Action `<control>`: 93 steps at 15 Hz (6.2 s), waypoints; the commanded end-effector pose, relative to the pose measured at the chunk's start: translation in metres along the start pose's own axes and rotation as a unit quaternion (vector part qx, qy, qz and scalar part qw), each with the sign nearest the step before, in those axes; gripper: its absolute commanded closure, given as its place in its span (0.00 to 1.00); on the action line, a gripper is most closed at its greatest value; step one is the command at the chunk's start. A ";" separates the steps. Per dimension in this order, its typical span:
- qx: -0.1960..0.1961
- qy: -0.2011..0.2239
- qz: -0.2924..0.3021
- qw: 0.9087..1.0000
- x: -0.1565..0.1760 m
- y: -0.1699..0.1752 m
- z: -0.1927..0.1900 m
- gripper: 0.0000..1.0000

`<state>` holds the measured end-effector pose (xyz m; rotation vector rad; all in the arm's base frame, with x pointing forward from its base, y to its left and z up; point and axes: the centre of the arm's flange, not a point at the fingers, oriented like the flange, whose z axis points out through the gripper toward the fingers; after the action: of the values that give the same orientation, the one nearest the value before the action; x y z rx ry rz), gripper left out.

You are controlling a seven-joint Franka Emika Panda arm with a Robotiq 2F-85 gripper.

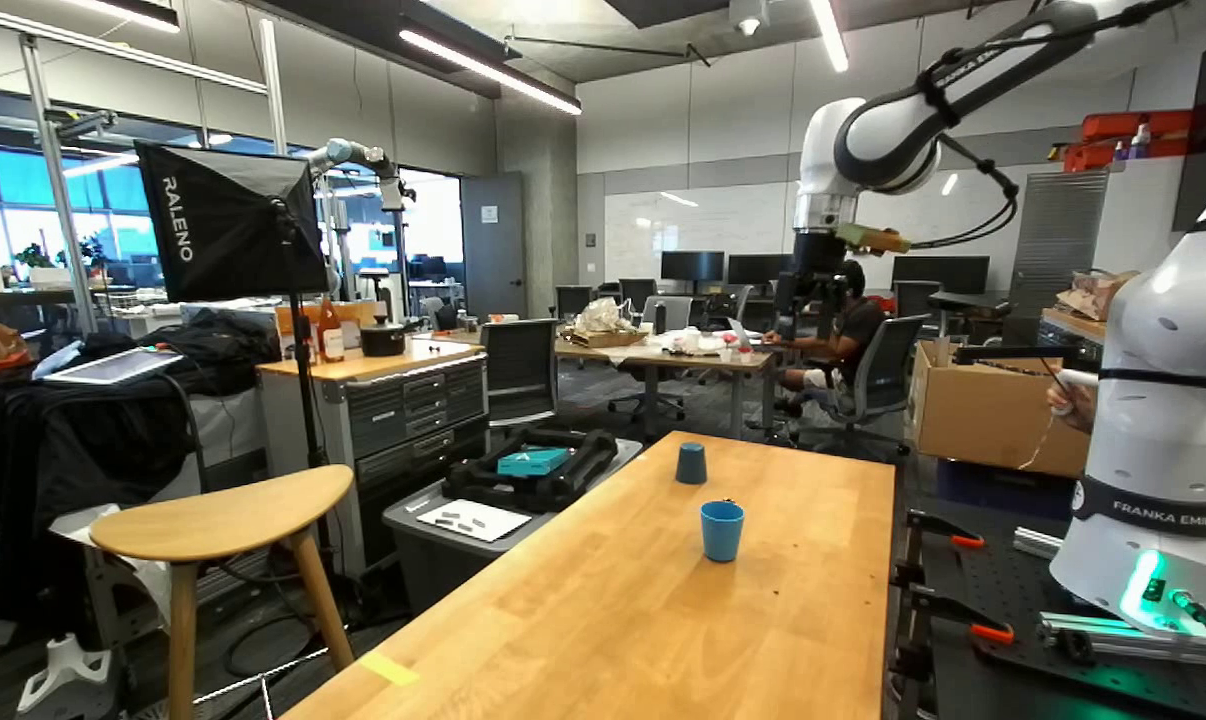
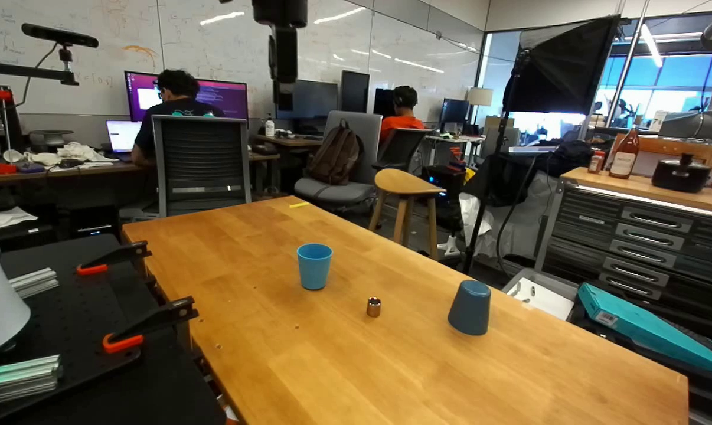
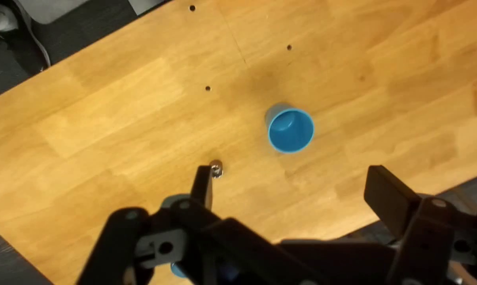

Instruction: Place the silver object in the light blue mug

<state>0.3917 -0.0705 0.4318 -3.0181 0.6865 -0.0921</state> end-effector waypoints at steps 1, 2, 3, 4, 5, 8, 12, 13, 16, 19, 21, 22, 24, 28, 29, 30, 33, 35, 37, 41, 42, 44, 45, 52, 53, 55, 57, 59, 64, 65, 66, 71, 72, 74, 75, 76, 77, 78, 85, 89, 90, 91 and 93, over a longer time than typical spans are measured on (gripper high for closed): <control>0.004 0.042 0.092 0.995 0.068 -0.003 0.068 0.00; 0.003 0.055 0.117 0.992 0.081 -0.002 0.086 0.00; 0.002 0.066 0.142 0.988 0.091 0.000 0.107 0.00; -0.001 0.076 0.167 0.983 0.101 0.001 0.128 0.00; -0.005 0.086 0.189 0.978 0.110 0.002 0.149 0.00; -0.026 0.102 0.240 0.965 0.135 0.005 0.209 0.00; -0.063 0.093 0.294 0.949 0.172 0.016 0.281 0.00; -0.072 0.088 0.301 0.947 0.181 0.016 0.297 0.00; -0.085 0.070 0.318 0.942 0.200 0.008 0.348 0.00; -0.087 0.053 0.332 0.938 0.206 0.004 0.382 0.00; -0.090 0.038 0.343 0.934 0.207 0.004 0.398 0.00; -0.093 0.021 0.354 0.930 0.205 0.006 0.401 0.00; -0.097 0.001 0.362 0.927 0.201 0.007 0.409 0.00; -0.088 -0.037 0.380 0.920 0.193 0.008 0.410 0.25; -0.084 -0.052 0.385 0.917 0.190 0.008 0.411 0.34; -0.080 -0.066 0.392 0.914 0.187 0.009 0.410 0.41; -0.068 -0.100 0.414 0.902 0.183 0.016 0.410 0.64; -0.067 -0.114 0.427 0.895 0.184 0.024 0.408 0.80; -0.076 -0.111 0.431 0.892 0.186 0.031 0.406 0.45; -0.076 -0.089 0.427 0.897 0.194 0.037 0.405 0.36; -0.074 -0.086 0.427 0.897 0.195 0.037 0.404 0.29; -0.071 -0.080 0.427 0.898 0.197 0.038 0.400 0.13; -0.070 -0.076 0.427 0.898 0.198 0.038 0.398 0.04; -0.064 -0.067 0.428 0.899 0.196 0.045 0.392 0.71; -0.064 -0.069 0.426 0.900 0.194 0.045 0.390 0.80; -0.061 -0.072 0.423 0.901 0.193 0.045 0.383 0.88; -0.054 -0.075 0.412 0.906 0.191 0.040 0.366 0.92; -0.043 -0.073 0.395 0.915 0.190 0.030 0.340 0.93; -0.004 -0.057 0.340 0.939 0.187 -0.008 0.264 0.93; 0.002 -0.061 0.329 0.942 0.184 -0.016 0.252 0.94; 0.009 -0.074 0.315 0.946 0.179 -0.025 0.244 0.93; 0.012 -0.176 0.254 0.951 0.139 -0.058 0.248 0.93; 0.007 -0.191 0.246 0.950 0.132 -0.062 0.253 0.93; -0.001 -0.211 0.237 0.948 0.121 -0.067 0.266 0.93; -0.005 -0.217 0.234 0.948 0.117 -0.068 0.272 0.93; -0.010 -0.217 0.233 0.948 0.116 -0.068 0.279 0.93; -0.015 -0.217 0.233 0.948 0.116 -0.067 0.286 0.93; -0.020 -0.221 0.235 0.946 0.116 -0.066 0.293 0.93; -0.038 -0.228 0.247 0.941 0.116 -0.055 0.332 0.93; -0.035 -0.220 0.244 0.944 0.120 -0.058 0.327 0.34; -0.031 -0.215 0.244 0.945 0.123 -0.058 0.320 0.27; -0.027 -0.210 0.243 0.947 0.127 -0.059 0.313 0.18; -0.020 -0.202 0.241 0.949 0.133 -0.060 0.301 0.08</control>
<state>0.5498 -0.0616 0.1184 -2.6644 1.3627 0.5968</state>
